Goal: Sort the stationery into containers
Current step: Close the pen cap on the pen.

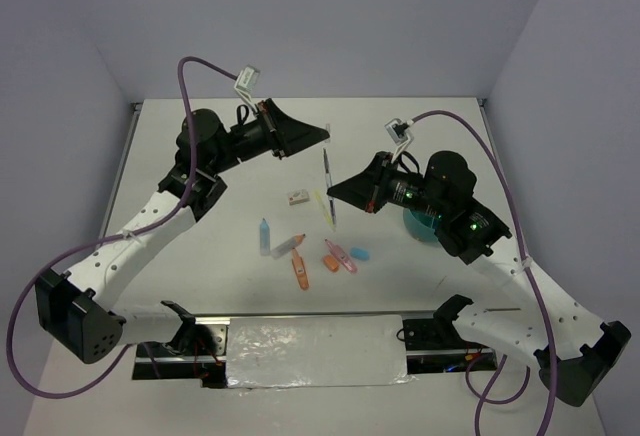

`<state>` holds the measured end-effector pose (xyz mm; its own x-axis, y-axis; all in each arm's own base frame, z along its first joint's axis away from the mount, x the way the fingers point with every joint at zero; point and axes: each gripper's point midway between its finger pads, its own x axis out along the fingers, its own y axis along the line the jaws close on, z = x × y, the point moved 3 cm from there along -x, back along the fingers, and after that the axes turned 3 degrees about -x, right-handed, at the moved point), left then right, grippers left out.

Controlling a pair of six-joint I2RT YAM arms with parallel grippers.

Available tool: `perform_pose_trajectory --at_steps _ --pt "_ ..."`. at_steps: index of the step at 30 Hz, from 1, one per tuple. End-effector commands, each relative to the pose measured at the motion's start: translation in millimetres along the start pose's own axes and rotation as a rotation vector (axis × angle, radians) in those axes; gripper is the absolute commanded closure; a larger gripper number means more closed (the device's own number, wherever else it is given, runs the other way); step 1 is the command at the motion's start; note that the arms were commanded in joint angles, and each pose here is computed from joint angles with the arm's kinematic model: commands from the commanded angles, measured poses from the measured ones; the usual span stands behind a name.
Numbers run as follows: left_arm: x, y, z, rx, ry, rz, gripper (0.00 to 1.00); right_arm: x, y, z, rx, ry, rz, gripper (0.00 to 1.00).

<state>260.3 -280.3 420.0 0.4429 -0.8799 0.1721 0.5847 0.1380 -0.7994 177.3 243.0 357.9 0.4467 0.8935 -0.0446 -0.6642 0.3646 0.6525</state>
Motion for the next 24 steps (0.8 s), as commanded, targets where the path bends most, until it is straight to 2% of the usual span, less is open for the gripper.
perform_pose_trajectory --at_steps 1,24 --pt "3 -22 14 0.081 -0.037 -0.051 1.0 -3 13 14 -0.044 -0.039 0.019 1.0" --pt "2 -5 5 0.083 -0.011 -0.011 1.0 -7 12 21 -0.079 -0.057 -0.027 1.0"
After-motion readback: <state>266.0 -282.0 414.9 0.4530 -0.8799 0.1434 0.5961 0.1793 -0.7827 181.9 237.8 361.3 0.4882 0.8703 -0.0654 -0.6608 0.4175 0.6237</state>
